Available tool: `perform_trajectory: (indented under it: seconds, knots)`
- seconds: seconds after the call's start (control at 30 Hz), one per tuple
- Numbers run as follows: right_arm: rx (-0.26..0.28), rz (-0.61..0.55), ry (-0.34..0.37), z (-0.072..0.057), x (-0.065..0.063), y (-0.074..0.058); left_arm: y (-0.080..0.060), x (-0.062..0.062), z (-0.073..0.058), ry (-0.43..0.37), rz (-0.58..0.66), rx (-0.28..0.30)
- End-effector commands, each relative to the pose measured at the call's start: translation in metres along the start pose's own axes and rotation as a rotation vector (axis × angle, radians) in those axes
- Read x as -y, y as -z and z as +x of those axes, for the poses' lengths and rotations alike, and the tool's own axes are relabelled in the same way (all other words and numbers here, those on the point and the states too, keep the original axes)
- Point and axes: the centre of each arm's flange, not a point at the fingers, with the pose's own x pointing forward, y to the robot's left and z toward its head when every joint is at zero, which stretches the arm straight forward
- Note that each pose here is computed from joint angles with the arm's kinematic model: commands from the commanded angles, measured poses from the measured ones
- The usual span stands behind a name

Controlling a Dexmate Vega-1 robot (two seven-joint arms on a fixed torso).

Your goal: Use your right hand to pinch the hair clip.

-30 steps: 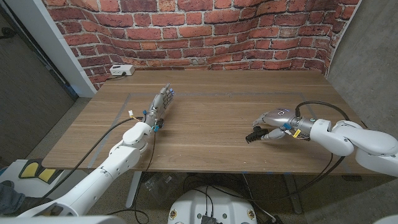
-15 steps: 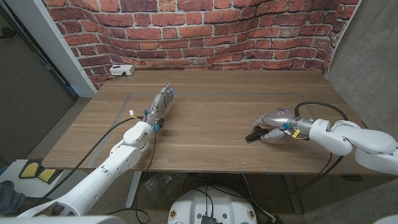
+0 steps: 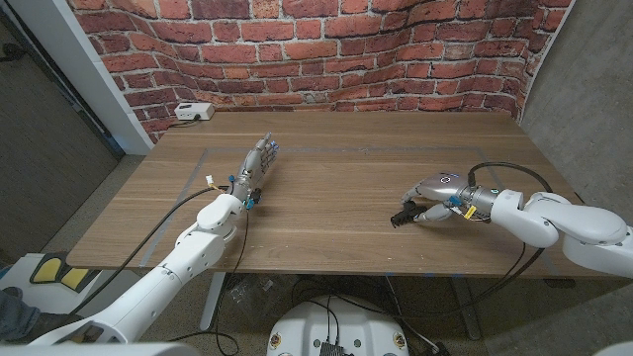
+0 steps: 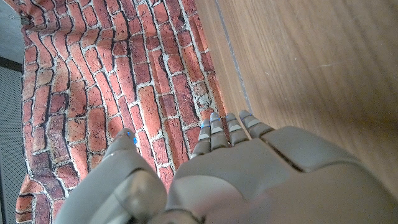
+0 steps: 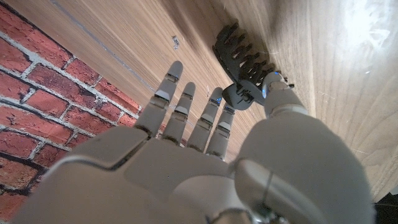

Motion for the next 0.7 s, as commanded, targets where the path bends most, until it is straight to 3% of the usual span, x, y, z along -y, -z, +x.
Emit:
perform_trajectory:
  seconds: [0.03, 0.43, 0.7]
  knots:
    - [-0.006, -0.003, 0.039, -0.002, 0.003, 0.001, 0.001, 0.002, 0.001, 0.004, 0.0, -0.003]
    - [-0.016, -0.009, 0.046, 0.0, 0.004, 0.001, 0.002, 0.003, 0.005, 0.015, -0.001, -0.012]
    - [-0.026, -0.026, 0.071, -0.004, 0.014, 0.001, 0.003, 0.001, 0.006, 0.014, -0.005, -0.014]
